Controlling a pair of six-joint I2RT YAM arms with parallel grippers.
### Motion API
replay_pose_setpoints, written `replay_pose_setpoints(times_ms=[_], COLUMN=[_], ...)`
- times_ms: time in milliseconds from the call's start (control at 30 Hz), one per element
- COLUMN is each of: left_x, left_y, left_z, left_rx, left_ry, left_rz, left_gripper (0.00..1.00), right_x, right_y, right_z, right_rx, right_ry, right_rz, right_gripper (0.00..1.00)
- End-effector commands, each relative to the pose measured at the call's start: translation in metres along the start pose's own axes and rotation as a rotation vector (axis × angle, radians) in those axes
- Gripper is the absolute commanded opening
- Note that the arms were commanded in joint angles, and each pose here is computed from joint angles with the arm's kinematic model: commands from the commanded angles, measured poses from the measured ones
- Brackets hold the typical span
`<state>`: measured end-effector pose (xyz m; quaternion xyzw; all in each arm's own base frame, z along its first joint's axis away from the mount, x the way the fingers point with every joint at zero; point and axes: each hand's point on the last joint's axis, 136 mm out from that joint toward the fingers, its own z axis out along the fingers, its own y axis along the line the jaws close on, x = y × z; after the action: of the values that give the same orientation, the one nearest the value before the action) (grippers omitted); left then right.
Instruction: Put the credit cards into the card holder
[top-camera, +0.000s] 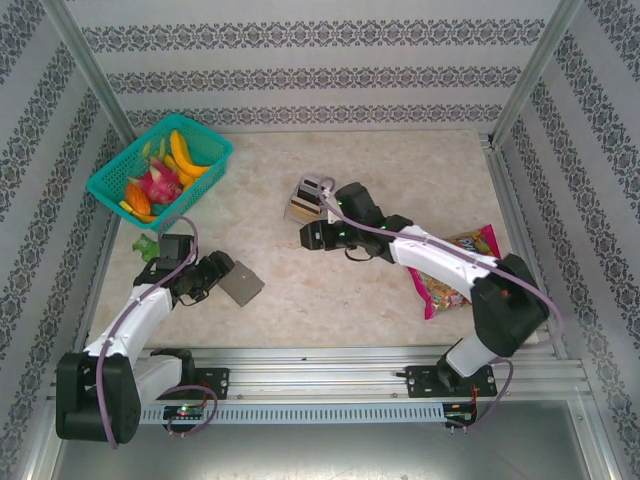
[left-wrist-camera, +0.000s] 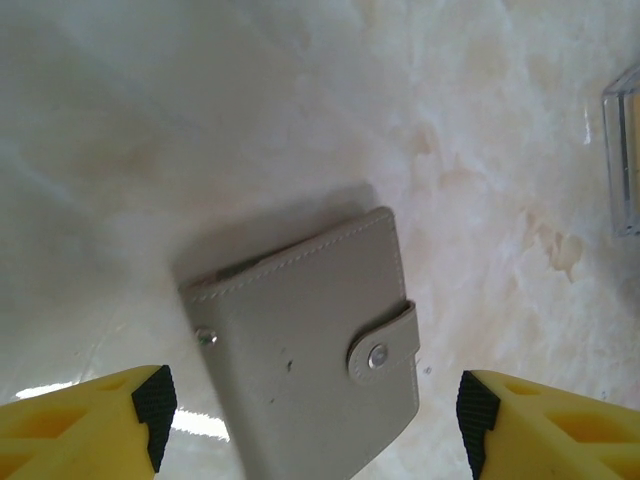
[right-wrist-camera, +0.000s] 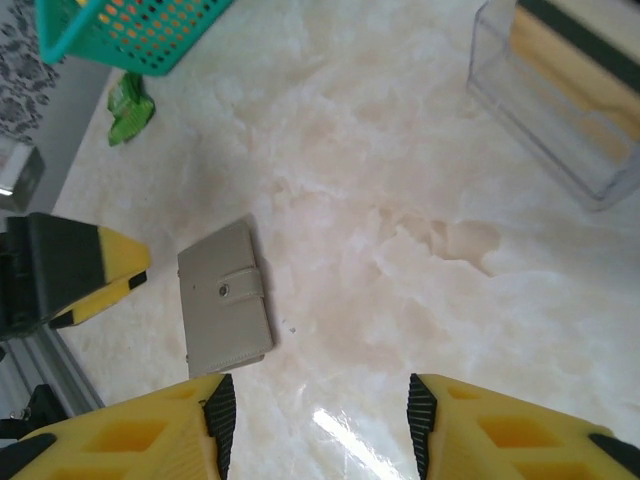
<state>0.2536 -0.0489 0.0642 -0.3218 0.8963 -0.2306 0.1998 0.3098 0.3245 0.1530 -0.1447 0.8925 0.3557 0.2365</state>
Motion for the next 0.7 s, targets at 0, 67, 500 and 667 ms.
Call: replay_pose_setpoints(times_ms=[0, 67, 500, 667], left_x=[0.021, 0.027, 0.047, 0.049], left_y=[0.016, 0.009, 0.002, -0.017], left_z=[0.0, 0.004, 0.03, 0.04], left_rx=[-0.028, 0.028, -0.032, -0.033], left_ry=[0.05, 0.073, 0.22, 0.253], left_rz=[-0.024, -0.018, 0.124, 0.209], left_gripper=[0.76, 0.75, 0.47, 0.26], right_x=[-0.001, 0.001, 0.023, 0.028], right_y=[0.016, 0.02, 0.008, 0.002], right_z=[0.015, 0.025, 0.052, 0.053], right_rx=[-0.023, -0.05, -0.039, -0.02], right_ry=[0.036, 0.06, 0.14, 0.153], right_rz=[0.008, 0.025, 0.108, 0.111], right_gripper=[0.5, 0.5, 0.5, 0.5])
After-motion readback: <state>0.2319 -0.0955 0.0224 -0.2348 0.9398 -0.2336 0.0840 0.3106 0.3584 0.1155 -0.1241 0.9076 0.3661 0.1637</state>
